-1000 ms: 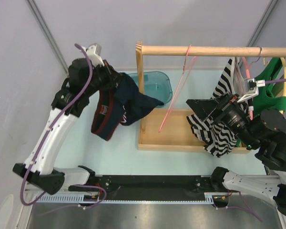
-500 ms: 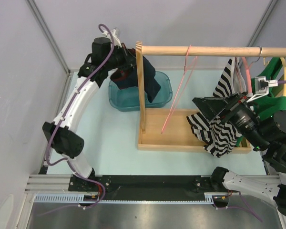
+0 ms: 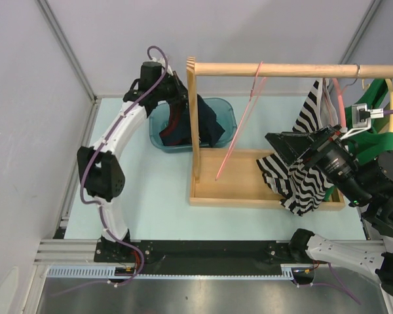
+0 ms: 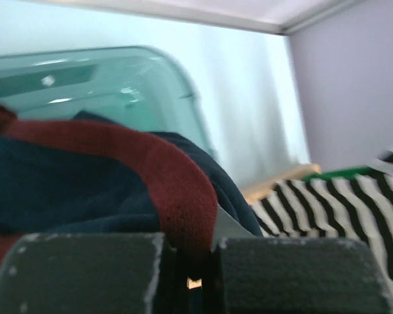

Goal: Remove the tank top from the hanger

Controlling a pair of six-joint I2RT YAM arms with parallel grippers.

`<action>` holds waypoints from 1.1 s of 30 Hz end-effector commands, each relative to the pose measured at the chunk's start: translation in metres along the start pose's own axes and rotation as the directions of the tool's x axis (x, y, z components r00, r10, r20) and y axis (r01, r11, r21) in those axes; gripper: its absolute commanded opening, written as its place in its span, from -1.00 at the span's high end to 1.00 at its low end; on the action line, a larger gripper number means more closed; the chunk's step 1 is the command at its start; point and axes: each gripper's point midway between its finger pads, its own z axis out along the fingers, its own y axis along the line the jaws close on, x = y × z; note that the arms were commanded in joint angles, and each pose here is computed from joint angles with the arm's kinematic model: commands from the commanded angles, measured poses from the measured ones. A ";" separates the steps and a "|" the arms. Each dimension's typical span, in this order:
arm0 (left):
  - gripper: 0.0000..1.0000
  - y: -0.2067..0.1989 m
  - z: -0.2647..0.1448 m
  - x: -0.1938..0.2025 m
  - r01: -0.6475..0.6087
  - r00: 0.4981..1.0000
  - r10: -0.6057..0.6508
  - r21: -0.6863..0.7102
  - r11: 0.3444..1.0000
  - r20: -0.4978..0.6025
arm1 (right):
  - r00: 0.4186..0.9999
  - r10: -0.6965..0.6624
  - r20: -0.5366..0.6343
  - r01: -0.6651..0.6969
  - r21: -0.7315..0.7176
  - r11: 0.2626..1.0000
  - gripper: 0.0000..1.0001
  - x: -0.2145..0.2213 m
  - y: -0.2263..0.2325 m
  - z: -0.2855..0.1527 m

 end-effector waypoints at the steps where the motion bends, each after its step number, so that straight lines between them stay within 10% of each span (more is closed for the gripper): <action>1: 1.00 0.052 0.022 -0.006 0.070 0.998 -0.070 -0.093 0.993 0.012 | 0.999 -0.033 0.015 0.033 0.007 0.999 -1.00 -0.006 0.000 0.001; 3: 0.96 0.062 0.025 -0.011 0.050 0.999 -0.048 -0.135 0.990 0.019 | 0.999 -0.043 0.007 0.043 0.010 0.999 -0.99 -0.005 0.000 0.000; 12: -0.83 0.045 -0.021 -0.026 -0.006 0.997 0.021 -0.188 0.982 0.078 | 0.993 -0.093 -0.073 0.092 -0.010 0.996 -0.99 0.003 0.005 -0.002; 23: -0.96 -0.022 -0.143 0.026 -0.093 0.984 0.099 -0.047 0.995 0.147 | 0.938 -0.342 -0.047 0.344 0.232 0.910 -0.99 -0.070 -0.011 -0.021; 33: -0.88 -0.086 -0.242 0.111 -0.190 0.981 0.167 0.299 0.935 0.102 | 0.865 -0.503 -0.002 0.388 0.637 0.666 -0.72 -0.127 -0.076 -0.070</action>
